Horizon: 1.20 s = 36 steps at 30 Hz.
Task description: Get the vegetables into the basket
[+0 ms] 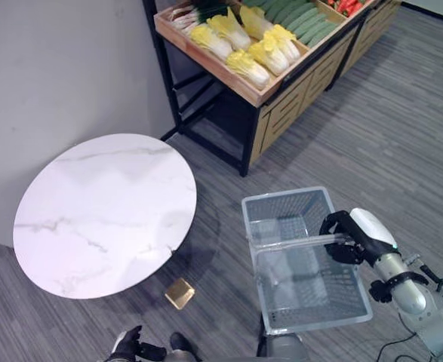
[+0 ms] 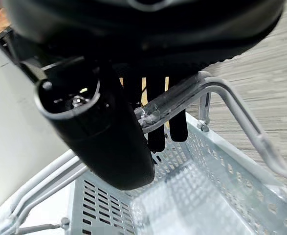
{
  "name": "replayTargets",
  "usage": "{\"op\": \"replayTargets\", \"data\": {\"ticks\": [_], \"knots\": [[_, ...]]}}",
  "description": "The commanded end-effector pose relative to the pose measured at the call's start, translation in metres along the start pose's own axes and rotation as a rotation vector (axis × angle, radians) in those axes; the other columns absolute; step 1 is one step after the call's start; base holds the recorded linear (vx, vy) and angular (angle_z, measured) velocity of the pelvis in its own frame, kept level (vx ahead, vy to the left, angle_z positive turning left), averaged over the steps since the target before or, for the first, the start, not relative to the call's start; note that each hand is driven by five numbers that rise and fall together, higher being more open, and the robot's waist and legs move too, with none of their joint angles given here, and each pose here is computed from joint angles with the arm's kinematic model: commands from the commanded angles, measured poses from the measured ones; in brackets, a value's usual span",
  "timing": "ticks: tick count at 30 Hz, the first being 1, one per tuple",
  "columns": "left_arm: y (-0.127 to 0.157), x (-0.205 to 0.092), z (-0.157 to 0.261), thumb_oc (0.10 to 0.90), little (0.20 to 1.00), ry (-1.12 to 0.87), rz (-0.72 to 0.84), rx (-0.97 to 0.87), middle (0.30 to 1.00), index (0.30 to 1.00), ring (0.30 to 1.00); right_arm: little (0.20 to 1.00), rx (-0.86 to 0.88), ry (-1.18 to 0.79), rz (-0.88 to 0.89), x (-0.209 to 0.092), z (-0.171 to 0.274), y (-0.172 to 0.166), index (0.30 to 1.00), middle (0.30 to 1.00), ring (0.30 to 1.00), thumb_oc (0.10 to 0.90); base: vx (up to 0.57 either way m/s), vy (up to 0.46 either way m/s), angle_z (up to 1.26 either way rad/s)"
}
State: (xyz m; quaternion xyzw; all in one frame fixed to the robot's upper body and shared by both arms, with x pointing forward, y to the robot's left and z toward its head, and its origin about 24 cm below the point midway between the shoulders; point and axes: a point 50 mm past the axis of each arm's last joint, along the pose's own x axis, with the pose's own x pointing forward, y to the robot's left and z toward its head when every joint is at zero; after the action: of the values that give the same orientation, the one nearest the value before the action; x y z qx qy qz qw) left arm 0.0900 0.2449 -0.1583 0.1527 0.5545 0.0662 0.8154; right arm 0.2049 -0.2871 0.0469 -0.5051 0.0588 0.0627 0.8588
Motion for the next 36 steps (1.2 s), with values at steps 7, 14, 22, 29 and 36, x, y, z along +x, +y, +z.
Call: {"op": "replayTargets", "data": {"ticks": [7,14,22,29,36], "knots": [[0.005,0.001,0.016,0.900,1.000,-0.074,0.079,-0.064,1.000,1.000,1.000,0.300,-0.059,-0.270,-0.377,0.019,0.048,-0.073,0.300,0.300,0.300,0.400,0.05,-0.205,-0.44],[0.005,0.002,0.024,0.900,1.000,-0.098,0.086,-0.050,1.000,1.000,1.000,0.300,-0.058,-0.257,-0.377,0.023,0.044,-0.075,0.300,0.300,0.300,0.400,0.11,0.009,-0.64],[0.011,0.003,0.022,0.900,1.000,-0.087,0.079,-0.003,1.000,1.000,1.000,0.300,-0.022,-0.231,-0.328,0.025,0.040,-0.062,0.300,0.300,0.300,0.400,0.12,0.233,-0.63],[0.043,0.003,0.033,0.900,1.000,-0.115,0.162,0.053,1.000,1.000,1.000,0.300,0.058,-0.081,-0.335,0.037,0.017,-0.039,0.300,0.300,0.300,0.400,0.04,0.291,-0.60],[0.054,0.004,0.052,0.900,1.000,-0.169,0.196,0.059,1.000,1.000,1.000,0.300,0.088,-0.038,-0.344,0.035,0.010,-0.033,0.300,0.300,0.300,0.400,0.11,0.021,-0.55]]}}
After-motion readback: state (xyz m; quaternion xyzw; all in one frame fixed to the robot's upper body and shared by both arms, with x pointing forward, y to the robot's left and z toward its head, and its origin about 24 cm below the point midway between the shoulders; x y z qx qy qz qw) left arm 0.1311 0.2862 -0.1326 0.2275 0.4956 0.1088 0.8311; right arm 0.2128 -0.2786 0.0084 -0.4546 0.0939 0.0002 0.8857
